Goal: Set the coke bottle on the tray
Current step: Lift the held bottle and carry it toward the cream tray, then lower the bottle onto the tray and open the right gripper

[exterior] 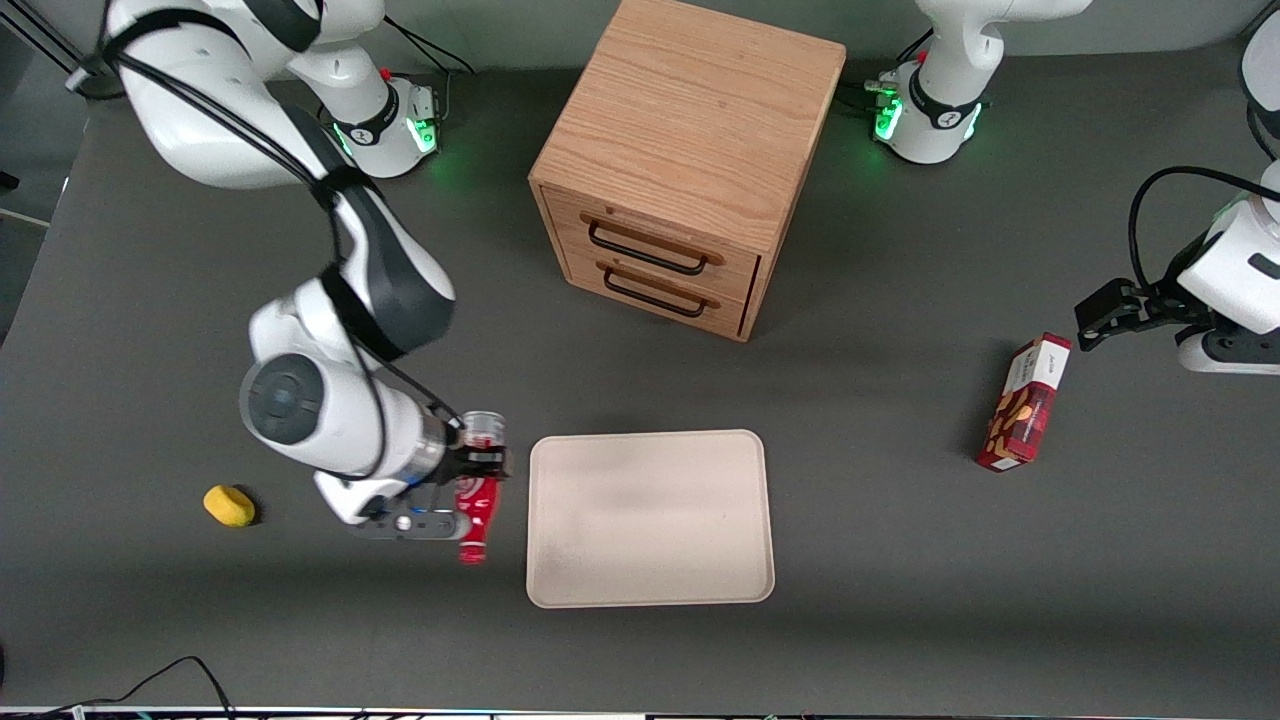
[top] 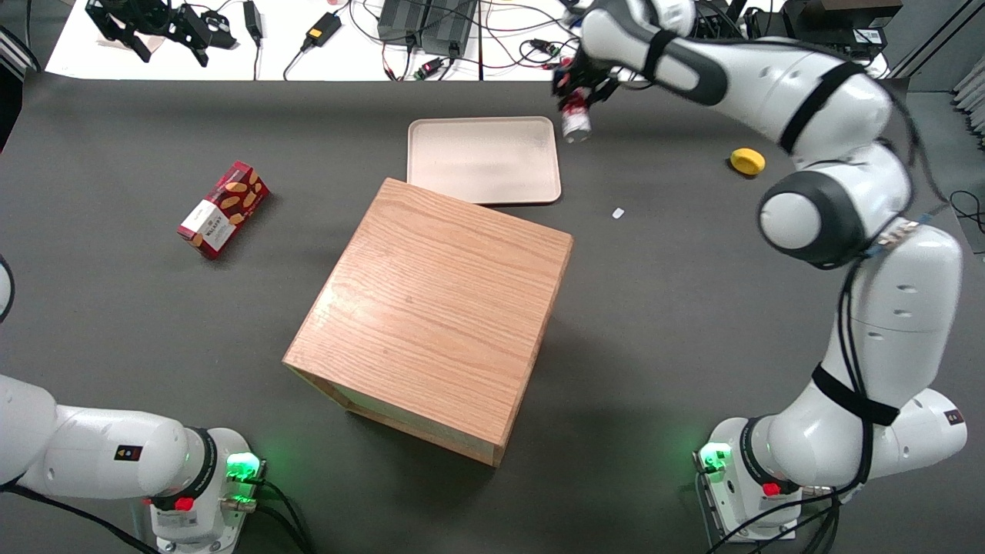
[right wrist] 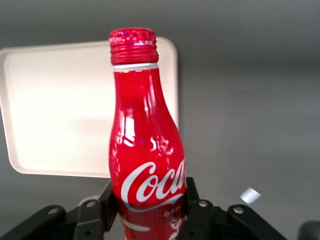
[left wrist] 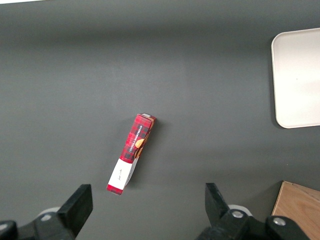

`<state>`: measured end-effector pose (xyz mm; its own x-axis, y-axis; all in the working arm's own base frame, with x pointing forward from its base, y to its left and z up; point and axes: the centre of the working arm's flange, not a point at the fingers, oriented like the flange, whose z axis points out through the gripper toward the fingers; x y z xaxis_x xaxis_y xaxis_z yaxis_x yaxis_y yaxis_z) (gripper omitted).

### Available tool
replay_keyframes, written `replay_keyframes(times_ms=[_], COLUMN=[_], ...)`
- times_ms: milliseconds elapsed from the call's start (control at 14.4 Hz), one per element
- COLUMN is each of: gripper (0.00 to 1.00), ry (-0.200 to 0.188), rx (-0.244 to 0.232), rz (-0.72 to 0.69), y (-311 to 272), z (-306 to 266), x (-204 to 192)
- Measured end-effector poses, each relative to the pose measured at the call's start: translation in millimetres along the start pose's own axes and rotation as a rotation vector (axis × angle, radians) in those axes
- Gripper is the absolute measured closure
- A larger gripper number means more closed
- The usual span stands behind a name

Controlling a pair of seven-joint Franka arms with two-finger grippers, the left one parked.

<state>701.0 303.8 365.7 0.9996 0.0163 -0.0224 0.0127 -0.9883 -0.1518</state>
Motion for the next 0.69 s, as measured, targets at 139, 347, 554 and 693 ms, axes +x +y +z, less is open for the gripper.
replay_keyframes(times_ms=[139, 347, 554, 693], gripper=[0.45, 0.45, 0.45, 0.45], ry=[-0.023, -0.059, -0.044, -0.039], rx=[0.011, 0.005, 0.011, 0.01], rz=[-0.033, -0.027, -0.008, -0.004], y=[-17.3, -6.9, 5.8, 8.0], z=[43.4, 100.2, 138.2, 156.3], x=[-0.4, 5.2, 13.2, 13.6])
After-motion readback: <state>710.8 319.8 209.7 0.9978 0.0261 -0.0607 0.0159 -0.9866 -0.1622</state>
